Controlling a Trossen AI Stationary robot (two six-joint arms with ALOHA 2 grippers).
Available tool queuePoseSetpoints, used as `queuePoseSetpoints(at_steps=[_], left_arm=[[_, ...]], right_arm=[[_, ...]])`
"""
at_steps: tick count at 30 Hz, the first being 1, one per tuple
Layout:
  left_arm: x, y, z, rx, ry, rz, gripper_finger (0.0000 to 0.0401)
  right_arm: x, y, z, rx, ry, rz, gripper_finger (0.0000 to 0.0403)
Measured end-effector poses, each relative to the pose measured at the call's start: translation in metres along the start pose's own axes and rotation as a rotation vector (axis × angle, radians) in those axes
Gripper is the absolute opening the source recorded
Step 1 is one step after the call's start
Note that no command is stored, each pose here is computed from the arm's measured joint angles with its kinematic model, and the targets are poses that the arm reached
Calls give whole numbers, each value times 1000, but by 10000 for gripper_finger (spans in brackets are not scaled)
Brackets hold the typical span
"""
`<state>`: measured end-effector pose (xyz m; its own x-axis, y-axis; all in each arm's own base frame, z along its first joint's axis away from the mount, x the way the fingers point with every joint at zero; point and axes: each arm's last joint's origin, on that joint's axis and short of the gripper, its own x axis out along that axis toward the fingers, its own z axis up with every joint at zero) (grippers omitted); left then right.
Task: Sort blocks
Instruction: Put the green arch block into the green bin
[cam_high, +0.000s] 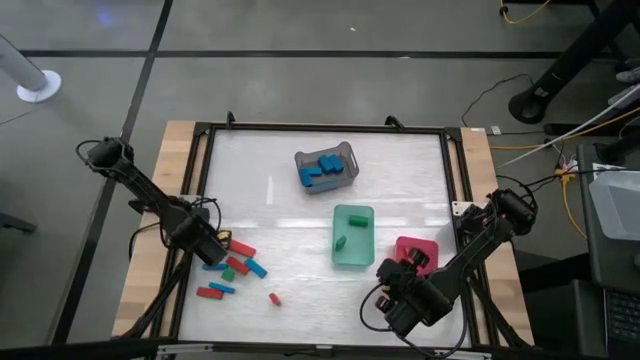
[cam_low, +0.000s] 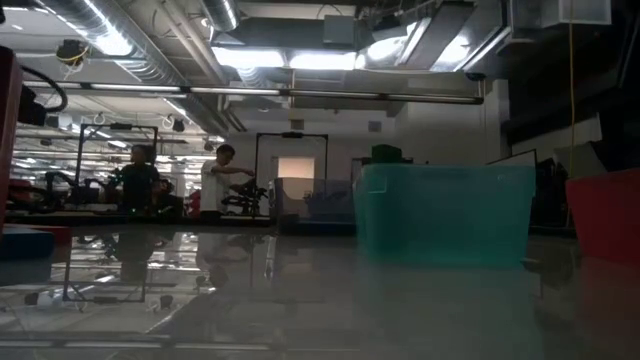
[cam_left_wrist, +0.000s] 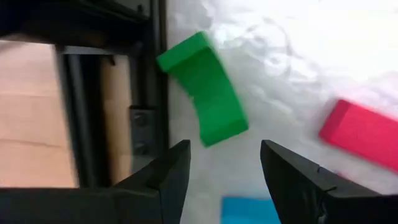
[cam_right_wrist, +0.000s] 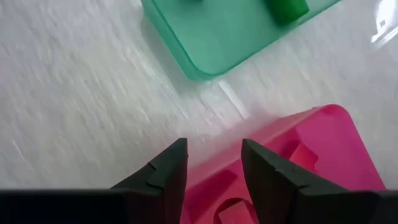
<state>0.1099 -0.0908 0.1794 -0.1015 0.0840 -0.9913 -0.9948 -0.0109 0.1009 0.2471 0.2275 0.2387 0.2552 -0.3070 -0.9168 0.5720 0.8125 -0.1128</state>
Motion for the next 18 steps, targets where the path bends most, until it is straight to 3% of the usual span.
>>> queuePoseSetpoints(at_steps=[10,18], left_arm=[[14,3,5,-150,-78,-30,182],[13,3,5,-192,-83,-39,182]], right_arm=[[0,5,1,-74,-7,53,153],[-1,9,1,-116,-15,90,153]])
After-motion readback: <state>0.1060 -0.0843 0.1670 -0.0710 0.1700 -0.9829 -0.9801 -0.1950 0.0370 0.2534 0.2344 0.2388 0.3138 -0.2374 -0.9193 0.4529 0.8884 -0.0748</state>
